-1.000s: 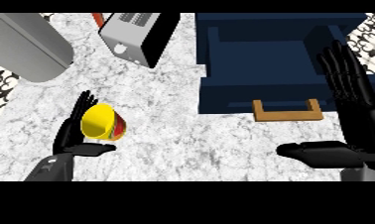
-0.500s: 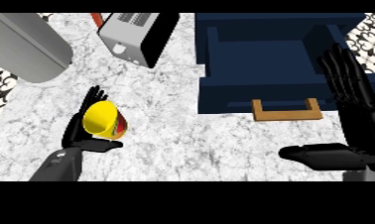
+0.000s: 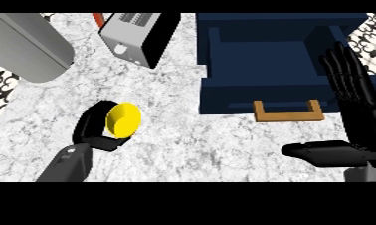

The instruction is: Pick up the cup, place it into the drawer and close the drawer

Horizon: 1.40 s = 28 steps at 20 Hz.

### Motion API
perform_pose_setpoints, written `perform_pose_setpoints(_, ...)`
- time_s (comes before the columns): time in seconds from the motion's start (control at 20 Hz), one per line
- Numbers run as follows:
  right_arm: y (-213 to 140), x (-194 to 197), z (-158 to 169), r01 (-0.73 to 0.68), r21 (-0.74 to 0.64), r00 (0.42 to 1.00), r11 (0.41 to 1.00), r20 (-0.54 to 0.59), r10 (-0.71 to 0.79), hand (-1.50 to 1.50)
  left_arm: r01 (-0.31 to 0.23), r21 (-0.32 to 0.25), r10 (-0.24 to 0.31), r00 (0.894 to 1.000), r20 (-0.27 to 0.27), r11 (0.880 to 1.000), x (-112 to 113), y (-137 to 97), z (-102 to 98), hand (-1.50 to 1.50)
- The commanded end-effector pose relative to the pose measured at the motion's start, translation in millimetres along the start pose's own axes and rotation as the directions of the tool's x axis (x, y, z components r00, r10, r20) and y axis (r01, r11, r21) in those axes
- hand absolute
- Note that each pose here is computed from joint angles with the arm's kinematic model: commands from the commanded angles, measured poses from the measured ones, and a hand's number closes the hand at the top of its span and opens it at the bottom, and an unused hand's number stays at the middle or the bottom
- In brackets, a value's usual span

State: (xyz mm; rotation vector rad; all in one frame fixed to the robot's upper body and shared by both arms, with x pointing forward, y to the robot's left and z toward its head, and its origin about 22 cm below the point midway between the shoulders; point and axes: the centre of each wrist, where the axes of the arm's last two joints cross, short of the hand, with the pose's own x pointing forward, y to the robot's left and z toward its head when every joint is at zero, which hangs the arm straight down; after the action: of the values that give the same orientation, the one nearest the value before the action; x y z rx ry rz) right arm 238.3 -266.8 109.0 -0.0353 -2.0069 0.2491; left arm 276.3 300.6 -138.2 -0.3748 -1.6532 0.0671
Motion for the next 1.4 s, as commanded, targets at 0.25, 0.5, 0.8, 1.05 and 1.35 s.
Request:
perform_pose_setpoints(0.25, 2.8, 1.8, 5.3, -0.014, -0.005, 1.0, 1.0, -0.001, 0.014, -1.5, -0.101, 0.052, 0.082, 0.956, 0.282, 0.994, -1.4, 0.4, 7.0, 1.5)
perform_pose_setpoints(0.5, -5.7, -13.9, 2.9, -0.018, -0.013, 1.0, 1.0, 0.0, 0.018, -1.5, -0.092, 0.228, -0.001, 0.926, 0.378, 0.969, 8.4, 6.6, -2.8, 1.5)
perform_pose_setpoints(0.8, -4.9, -1.1, 9.9, -0.021, -0.028, 1.0, 0.999, -0.01, 0.02, -1.5, -0.084, 0.148, 0.007, 0.888, 0.46, 0.985, 25.4, -0.9, -31.1, 1.5)
perform_pose_setpoints(1.05, -20.0, -7.9, -1.1, -0.016, -0.047, 1.0, 0.999, -0.014, 0.015, -1.5, -0.027, 0.004, 0.023, 0.906, 0.423, 1.0, 56.6, -17.3, -73.6, 1.5)
perform_pose_setpoints(1.35, -22.1, -10.2, 5.3, -0.041, -0.026, 0.999, 0.999, -0.033, 0.041, -1.5, 0.076, -0.03, -0.053, 0.881, 0.471, 0.997, 88.8, -84.9, -120.7, 1.5)
